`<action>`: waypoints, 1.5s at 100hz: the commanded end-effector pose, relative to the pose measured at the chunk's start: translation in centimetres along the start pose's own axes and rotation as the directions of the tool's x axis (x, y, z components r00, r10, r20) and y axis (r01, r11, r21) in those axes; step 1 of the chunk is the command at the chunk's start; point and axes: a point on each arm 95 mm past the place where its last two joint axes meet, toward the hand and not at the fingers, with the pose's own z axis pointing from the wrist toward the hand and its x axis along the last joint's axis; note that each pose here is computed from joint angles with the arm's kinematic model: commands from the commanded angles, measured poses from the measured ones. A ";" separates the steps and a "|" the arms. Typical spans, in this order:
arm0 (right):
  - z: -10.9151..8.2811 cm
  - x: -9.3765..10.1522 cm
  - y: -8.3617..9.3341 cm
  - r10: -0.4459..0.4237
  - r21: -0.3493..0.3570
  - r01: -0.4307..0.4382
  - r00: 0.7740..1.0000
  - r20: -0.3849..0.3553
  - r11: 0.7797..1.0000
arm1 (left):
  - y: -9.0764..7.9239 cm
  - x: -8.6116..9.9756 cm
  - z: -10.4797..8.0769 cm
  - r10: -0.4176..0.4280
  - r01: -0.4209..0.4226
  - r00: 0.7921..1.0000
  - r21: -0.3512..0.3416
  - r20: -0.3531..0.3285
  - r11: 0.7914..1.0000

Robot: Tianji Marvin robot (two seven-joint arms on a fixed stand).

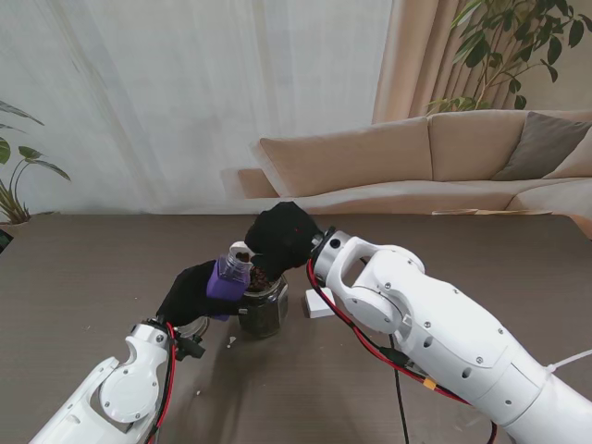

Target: Portion coffee beans from the glass jar into the coffee jar

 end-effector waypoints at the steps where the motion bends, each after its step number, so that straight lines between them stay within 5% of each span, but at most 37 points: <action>1: 0.1 1.4 0.0 -0.001 0.002 0.001 0.999 -0.043 1.000 | 0.5 1.0 0.5 -0.016 0.016 1.000 -0.009 -0.026 1.000; 59: 0.1 2.4 0.2 -0.056 -0.044 0.052 0.995 -0.081 0.998 | 0.9 1.2 0.2 -0.025 0.025 0.999 0.014 -0.030 1.000; 86: 0.2 1.1 0.4 0.037 -0.025 -0.036 0.999 0.019 0.999 | 0.6 1.0 -0.3 -0.010 0.011 1.000 0.015 -0.019 1.000; 111: 0.3 -0.5 0.4 0.149 -0.018 -0.148 0.979 0.137 0.989 | 0.1 0.4 -1.1 0.004 -0.005 1.000 0.022 0.009 1.000; 150: 1.0 -2.6 -1.1 0.155 0.058 -0.175 0.956 0.248 0.983 | -1.3 0.3 -2.6 0.048 -0.049 0.999 0.034 0.020 0.998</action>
